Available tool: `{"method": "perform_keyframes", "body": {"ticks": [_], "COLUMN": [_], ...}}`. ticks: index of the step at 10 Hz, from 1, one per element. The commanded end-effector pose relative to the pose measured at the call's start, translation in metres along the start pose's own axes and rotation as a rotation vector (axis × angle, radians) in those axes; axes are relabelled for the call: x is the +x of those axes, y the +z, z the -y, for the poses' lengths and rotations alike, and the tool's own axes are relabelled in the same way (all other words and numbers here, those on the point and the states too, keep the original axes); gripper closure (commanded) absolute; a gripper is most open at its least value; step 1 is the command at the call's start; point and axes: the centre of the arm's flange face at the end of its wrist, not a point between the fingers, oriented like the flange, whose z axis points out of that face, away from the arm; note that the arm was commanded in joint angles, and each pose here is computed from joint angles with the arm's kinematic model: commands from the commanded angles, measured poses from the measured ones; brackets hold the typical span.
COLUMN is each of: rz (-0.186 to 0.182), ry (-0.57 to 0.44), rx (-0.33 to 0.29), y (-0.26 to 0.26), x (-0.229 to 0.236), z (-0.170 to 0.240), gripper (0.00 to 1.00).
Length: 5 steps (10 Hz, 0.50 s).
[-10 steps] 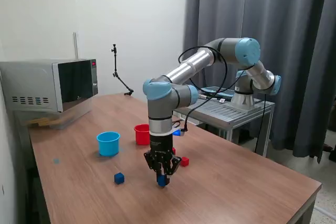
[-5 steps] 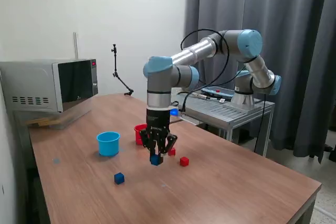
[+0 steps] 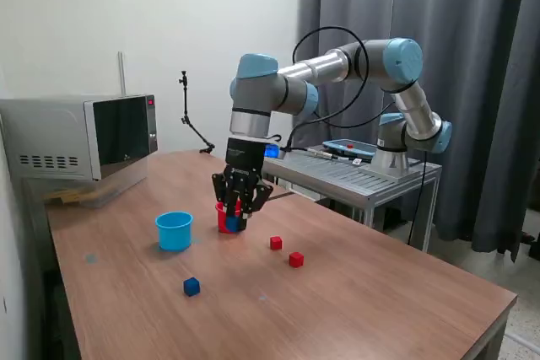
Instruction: Place red objects in the red bin, and blue objects in the blue bin.
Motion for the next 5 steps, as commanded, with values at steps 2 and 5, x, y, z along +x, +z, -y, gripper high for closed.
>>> {"method": "perform_keyframes", "body": {"ticks": [2,5], "rz": [0.049,0.086], "ry": [0.16,0.297], "rx": [-0.108,-0.17], "y": [-0.019,-0.032], "x": [-0.087,-0.157], "z": [0.0,0.011], "gripper": [1.0,1.0]}}
